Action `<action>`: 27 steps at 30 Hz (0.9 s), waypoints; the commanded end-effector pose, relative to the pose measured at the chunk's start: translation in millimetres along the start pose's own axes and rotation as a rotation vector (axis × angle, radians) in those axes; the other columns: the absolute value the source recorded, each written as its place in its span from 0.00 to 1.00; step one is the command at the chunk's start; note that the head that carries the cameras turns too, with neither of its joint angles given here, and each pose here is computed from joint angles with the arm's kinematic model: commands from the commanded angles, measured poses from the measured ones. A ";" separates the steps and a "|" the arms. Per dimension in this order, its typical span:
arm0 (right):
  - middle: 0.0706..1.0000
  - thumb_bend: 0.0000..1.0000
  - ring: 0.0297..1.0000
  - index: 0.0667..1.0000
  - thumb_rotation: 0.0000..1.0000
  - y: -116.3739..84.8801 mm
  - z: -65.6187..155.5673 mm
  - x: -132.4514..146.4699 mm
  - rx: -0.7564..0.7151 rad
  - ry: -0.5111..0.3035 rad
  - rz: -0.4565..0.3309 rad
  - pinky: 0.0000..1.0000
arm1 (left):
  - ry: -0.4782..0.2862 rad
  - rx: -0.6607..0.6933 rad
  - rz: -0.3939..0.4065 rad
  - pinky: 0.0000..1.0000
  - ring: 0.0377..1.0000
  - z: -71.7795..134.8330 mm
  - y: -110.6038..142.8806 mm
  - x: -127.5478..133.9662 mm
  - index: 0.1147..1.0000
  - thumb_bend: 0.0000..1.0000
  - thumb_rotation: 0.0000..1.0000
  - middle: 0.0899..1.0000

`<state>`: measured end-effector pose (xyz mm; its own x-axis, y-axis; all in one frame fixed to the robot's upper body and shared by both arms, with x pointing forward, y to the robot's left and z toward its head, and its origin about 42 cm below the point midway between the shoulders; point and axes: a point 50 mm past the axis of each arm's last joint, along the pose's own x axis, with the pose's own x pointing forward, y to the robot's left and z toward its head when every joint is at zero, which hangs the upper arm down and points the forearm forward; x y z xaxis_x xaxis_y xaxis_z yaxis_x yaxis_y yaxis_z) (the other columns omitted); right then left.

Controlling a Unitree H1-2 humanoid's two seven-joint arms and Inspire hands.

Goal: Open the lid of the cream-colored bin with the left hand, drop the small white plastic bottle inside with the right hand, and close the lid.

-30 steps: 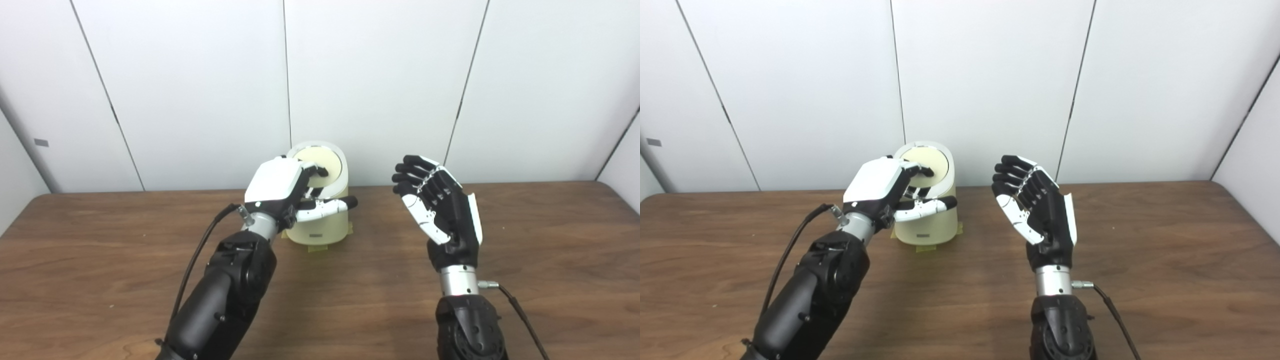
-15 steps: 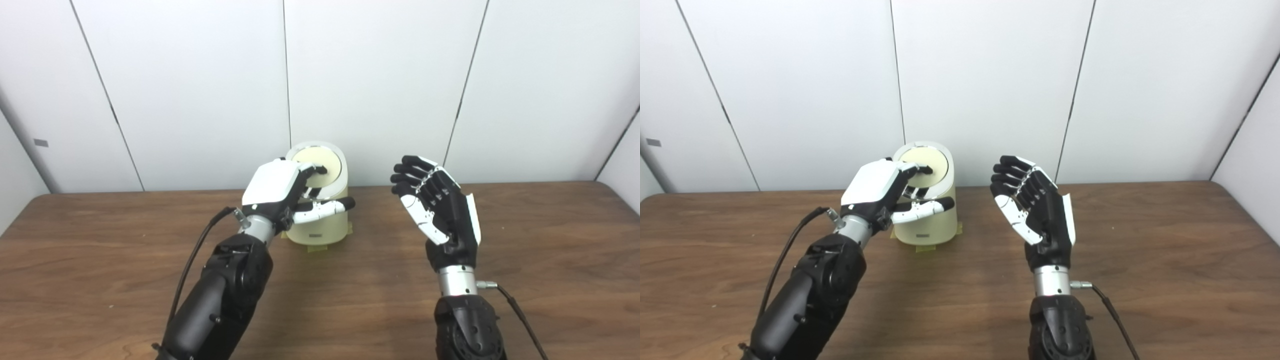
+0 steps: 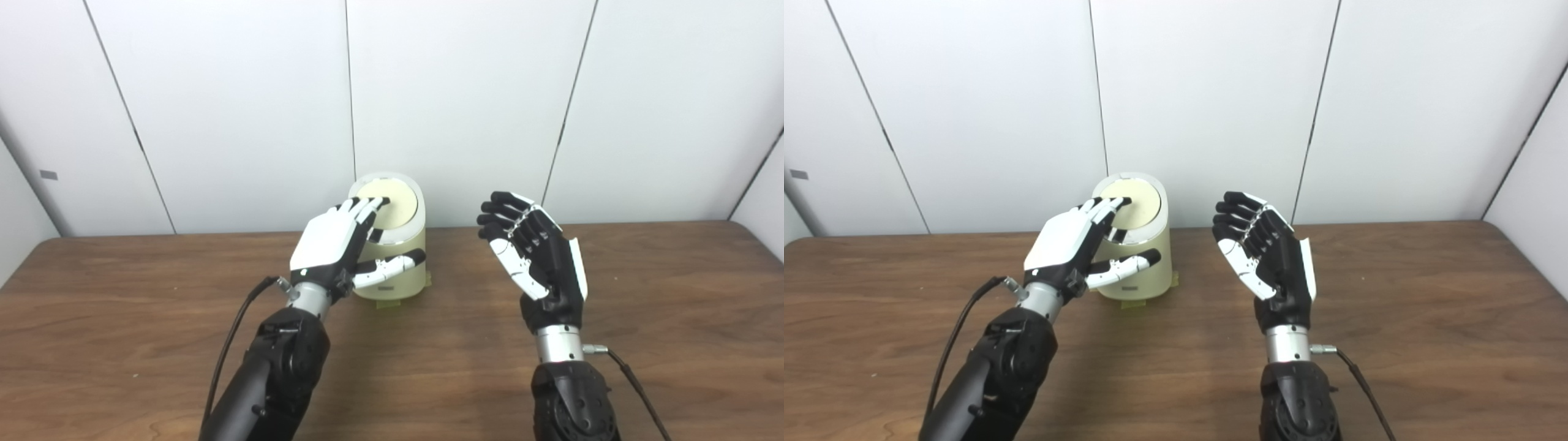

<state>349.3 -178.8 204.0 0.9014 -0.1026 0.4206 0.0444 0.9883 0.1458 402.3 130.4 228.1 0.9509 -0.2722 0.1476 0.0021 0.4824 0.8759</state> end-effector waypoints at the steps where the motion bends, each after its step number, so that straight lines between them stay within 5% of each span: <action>1: 0.62 0.34 0.61 0.62 0.33 8.2 17.5 11.7 0.016 -0.086 0.017 0.55 | -0.078 -0.019 0.124 1.00 1.00 16.0 24.3 4.0 0.99 0.68 0.86 0.99; 6: 0.62 0.33 0.61 0.62 0.34 7.4 17.2 11.4 0.018 -0.087 0.018 0.56 | -0.120 -0.062 0.219 1.00 0.99 17.3 31.1 -6.1 0.98 0.67 0.89 0.98; 10: 0.62 0.34 0.62 0.62 0.34 5.9 17.5 11.5 0.018 -0.087 0.020 0.56 | -0.141 -0.118 0.283 0.88 0.95 17.3 34.7 -16.8 0.93 0.62 0.86 0.94; 13: 0.62 0.34 0.62 0.62 0.34 5.2 18.3 11.5 0.014 -0.089 0.022 0.56 | -0.164 -0.217 0.324 0.74 0.92 17.2 38.2 -27.7 0.88 0.49 0.84 0.91; 18: 0.62 0.32 0.62 0.63 0.34 2.4 18.3 12.7 -0.003 -0.098 0.017 0.56 | -0.198 -0.444 0.462 0.61 0.73 11.1 42.3 -48.6 0.71 0.23 0.63 0.74; 27: 0.64 0.31 0.62 0.64 0.32 -2.4 18.2 12.7 -0.027 -0.116 0.029 0.55 | -0.203 -0.785 0.521 0.65 0.72 -0.8 46.3 -85.4 0.69 0.24 0.51 0.71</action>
<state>349.6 -186.8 204.3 0.8971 -0.1004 0.4302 0.0561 0.9918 0.1144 324.7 180.1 240.5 0.8524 0.0278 0.5222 -0.1424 0.9732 0.1807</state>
